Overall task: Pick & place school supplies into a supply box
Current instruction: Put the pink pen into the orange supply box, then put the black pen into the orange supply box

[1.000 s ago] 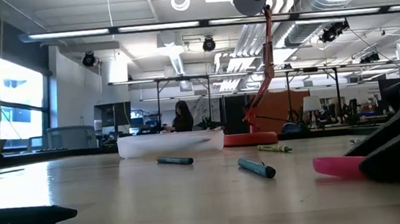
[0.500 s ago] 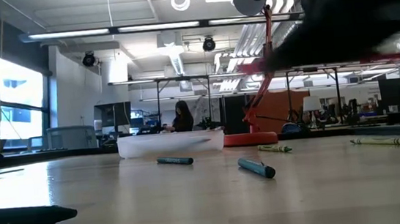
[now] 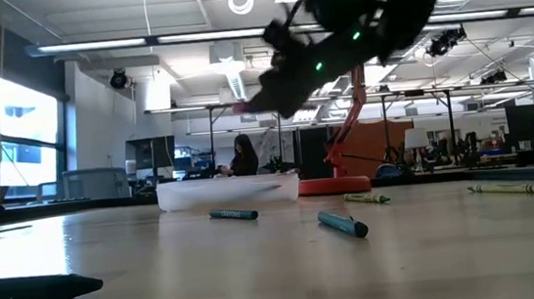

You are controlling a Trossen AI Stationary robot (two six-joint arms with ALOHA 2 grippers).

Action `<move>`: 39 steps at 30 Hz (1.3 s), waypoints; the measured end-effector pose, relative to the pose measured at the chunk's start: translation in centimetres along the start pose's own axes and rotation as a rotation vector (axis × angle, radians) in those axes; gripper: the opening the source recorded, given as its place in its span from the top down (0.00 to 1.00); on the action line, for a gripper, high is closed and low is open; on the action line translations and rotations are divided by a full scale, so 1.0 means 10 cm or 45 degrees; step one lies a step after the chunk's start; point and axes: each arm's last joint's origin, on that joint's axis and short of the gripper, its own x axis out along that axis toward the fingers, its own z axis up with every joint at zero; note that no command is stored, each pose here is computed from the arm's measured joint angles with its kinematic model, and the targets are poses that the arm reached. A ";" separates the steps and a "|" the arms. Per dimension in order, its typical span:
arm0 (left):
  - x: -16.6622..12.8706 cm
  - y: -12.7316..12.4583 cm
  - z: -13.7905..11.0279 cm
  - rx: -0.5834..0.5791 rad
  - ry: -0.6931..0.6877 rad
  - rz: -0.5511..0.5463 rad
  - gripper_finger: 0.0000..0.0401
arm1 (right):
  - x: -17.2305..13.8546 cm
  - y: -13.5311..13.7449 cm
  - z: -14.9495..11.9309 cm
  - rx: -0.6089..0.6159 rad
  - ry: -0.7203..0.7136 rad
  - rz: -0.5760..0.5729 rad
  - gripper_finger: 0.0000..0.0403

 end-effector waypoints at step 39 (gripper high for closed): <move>0.00 0.04 -0.08 -0.003 0.088 0.066 0.56 | -1.34 0.84 1.31 -0.133 0.436 0.370 0.81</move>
